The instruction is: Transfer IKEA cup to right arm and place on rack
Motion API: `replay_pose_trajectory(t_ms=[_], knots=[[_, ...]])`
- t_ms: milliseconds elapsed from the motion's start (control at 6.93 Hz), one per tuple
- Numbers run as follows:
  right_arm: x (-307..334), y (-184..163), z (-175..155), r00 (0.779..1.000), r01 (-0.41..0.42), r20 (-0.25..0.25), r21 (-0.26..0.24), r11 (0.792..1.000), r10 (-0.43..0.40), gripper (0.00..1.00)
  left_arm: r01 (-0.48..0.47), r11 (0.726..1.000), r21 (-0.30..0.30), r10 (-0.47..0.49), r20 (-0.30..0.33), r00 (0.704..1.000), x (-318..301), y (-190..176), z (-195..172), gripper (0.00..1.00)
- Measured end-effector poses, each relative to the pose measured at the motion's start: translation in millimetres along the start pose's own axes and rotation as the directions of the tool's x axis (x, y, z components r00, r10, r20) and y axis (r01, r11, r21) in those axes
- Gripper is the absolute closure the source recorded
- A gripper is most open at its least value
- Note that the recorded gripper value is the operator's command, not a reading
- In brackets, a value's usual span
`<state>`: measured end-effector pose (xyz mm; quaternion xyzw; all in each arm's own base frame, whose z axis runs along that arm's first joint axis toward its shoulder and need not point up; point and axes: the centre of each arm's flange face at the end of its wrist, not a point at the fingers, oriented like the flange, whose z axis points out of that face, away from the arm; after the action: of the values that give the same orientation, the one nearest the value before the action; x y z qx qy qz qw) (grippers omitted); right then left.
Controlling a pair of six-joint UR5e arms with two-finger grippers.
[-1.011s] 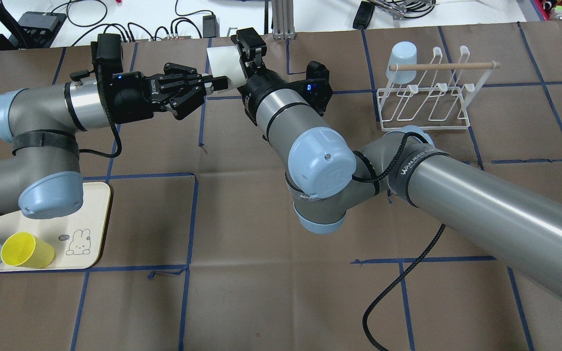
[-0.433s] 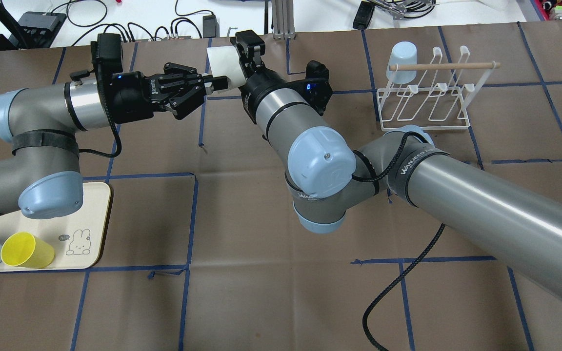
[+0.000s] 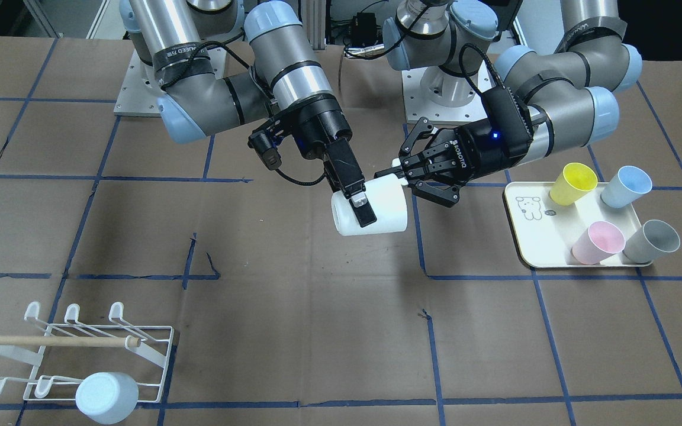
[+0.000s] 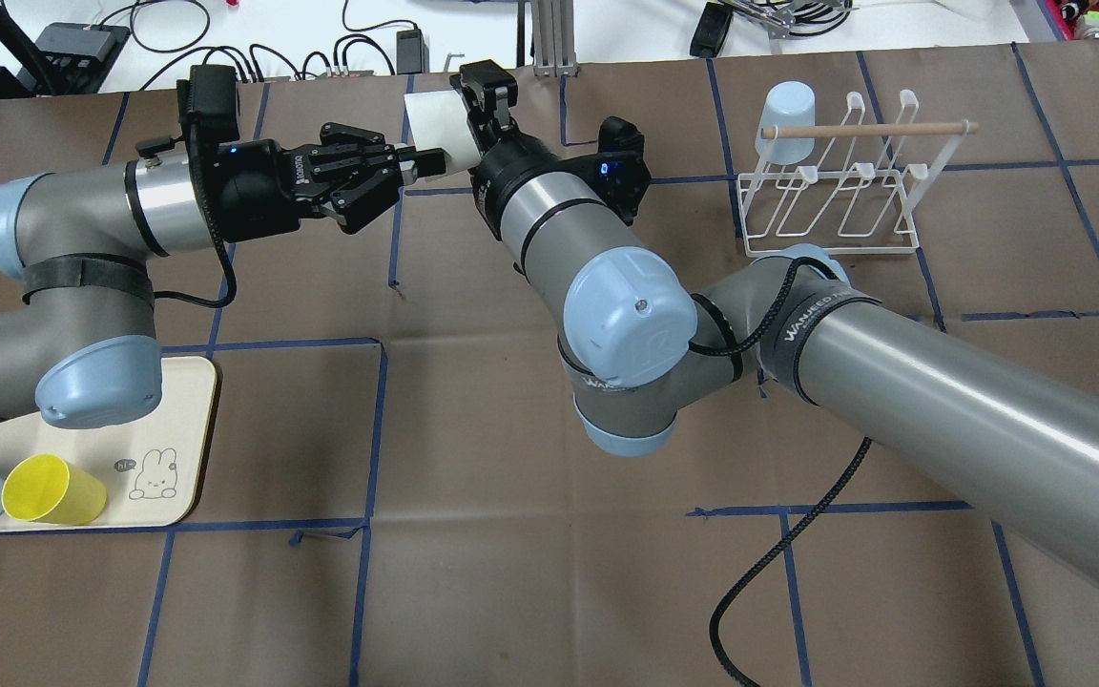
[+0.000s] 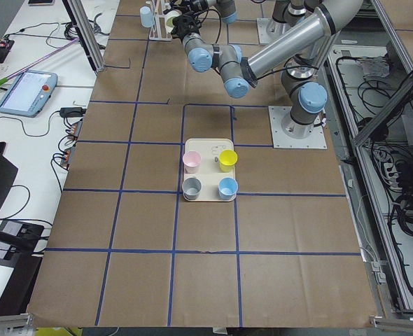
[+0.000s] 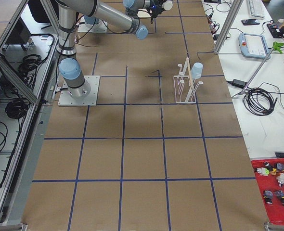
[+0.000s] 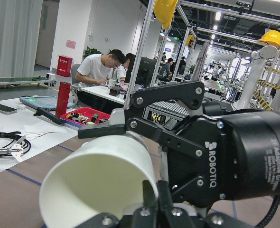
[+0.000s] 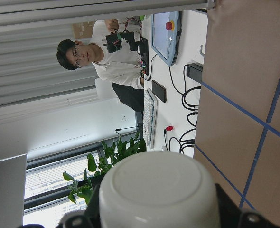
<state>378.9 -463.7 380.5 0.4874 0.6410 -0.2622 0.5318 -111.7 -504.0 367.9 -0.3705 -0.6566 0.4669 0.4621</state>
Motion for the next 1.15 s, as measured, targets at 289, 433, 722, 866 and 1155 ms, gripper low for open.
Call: replay_pose_trajectory(t_ms=[289,433,722,866,1155], knots=[[-1.0,0.4,-0.5,1.000,0.003,0.002,-0.002,1.000,-0.003,0.29,0.007,1.000,-0.001,-0.007,0.001,1.000,1.0,-1.7,-0.3,0.55],[-1.3,0.5,-0.7,1.000,0.004,0.002,-0.002,1.000,-0.004,0.31,0.009,1.000,0.000,-0.009,0.002,1.000,2.0,-3.1,-0.5,0.36],[-1.8,0.8,-1.1,1.000,0.005,0.003,-0.004,1.000,-0.005,0.31,0.025,1.000,0.001,-0.025,0.004,1.000,3.2,-5.6,-1.0,0.02],[-1.9,0.8,-1.1,1.000,0.006,0.003,-0.005,1.000,-0.006,0.36,0.054,0.999,0.003,-0.054,0.011,0.999,2.3,-7.0,-4.1,0.01],[-2.3,0.9,-1.2,1.000,0.007,0.003,-0.006,1.000,-0.006,0.52,0.096,0.995,0.029,-0.098,0.100,0.990,-14.7,-10.8,-45.4,0.01]])
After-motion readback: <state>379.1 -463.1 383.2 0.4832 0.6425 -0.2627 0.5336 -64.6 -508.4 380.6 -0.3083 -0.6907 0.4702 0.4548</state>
